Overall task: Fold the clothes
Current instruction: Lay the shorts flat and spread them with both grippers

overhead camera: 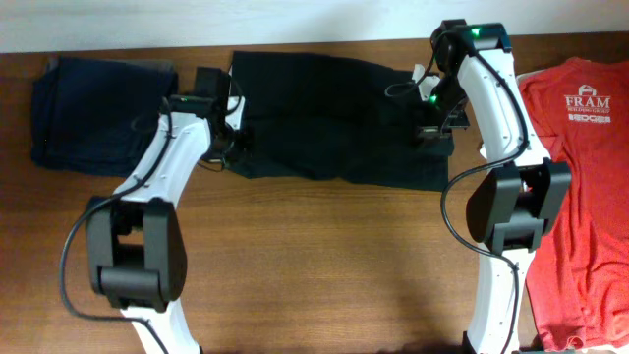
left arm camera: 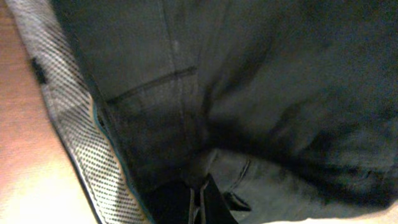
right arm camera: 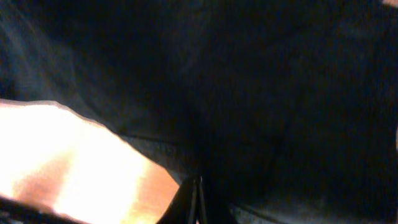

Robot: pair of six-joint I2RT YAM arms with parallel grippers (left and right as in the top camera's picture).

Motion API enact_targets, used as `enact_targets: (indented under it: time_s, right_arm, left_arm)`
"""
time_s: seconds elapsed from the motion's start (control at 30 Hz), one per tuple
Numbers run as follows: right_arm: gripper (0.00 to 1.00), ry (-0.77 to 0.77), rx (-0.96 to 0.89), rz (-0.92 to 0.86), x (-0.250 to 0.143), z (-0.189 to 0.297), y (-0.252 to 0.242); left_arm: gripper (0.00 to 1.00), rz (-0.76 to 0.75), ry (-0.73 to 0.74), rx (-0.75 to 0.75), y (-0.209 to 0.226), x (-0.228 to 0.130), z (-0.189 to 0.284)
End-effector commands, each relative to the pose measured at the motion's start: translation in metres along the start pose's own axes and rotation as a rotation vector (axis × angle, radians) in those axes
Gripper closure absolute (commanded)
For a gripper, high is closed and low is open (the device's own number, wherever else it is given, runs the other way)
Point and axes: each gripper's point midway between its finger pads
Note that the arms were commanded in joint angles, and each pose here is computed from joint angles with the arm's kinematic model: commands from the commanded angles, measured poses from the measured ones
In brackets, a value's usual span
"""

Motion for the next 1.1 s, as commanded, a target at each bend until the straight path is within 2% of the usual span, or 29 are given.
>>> enact_targets:
  time_s: [0.0, 0.07, 0.2, 0.27, 0.4, 0.5, 0.53, 0.7, 0.83, 1.03, 1.07]
  right_arm:
    - [0.96, 0.035, 0.058, -0.002, -0.012, 0.007, 0.012]
    - [0.96, 0.034, 0.123, 0.002, -0.011, 0.003, 0.027]
    - [0.96, 0.155, 0.141, 0.038, -0.033, -0.022, 0.055]
    - [0.96, 0.263, 0.118, 0.031, -0.078, -0.027, 0.060]
    - [0.96, 0.295, 0.115, -0.038, -0.124, -0.021, 0.071]
    - [0.96, 0.382, 0.126, -0.102, -0.158, -0.055, 0.070]
    - [0.96, 0.420, 0.132, -0.118, -0.172, -0.073, 0.068]
    - [0.96, 0.545, 0.153, -0.157, -0.218, -0.105, 0.070]
    - [0.96, 0.608, 0.179, -0.194, -0.238, -0.110, 0.076]
    - [0.96, 0.654, 0.253, -0.230, -0.251, -0.108, 0.090]
    - [0.62, 0.667, 0.261, -0.231, -0.253, -0.105, 0.092]
  left_arm:
    - [0.99, -0.002, -0.054, -0.008, -0.008, 0.002, 0.059]
    - [0.99, 0.010, 0.032, 0.023, -0.001, -0.021, 0.061]
    - [0.99, 0.029, 0.137, 0.064, 0.010, -0.046, 0.065]
    - [0.99, 0.063, 0.189, 0.087, 0.023, -0.057, 0.069]
    - [0.98, 0.089, 0.248, 0.108, 0.033, -0.070, 0.073]
    - [0.98, 0.093, 0.282, 0.120, 0.036, -0.079, 0.071]
    - [0.94, 0.092, 0.297, 0.153, 0.043, -0.085, 0.069]
    - [0.94, 0.080, 0.355, 0.304, 0.076, -0.109, 0.054]
    - [0.94, 0.089, 0.413, 0.328, 0.086, -0.132, 0.039]
    - [0.94, 0.080, 0.417, 0.369, 0.093, -0.134, 0.041]
    - [0.89, 0.081, 0.421, 0.369, 0.093, -0.135, 0.041]
Point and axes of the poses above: each gripper's point midway between its finger pads, its own z axis back along the fingers, its own y axis along the line the jaws close on, x = y × z, and after that the axes turned 13 degrees about z, right-handed
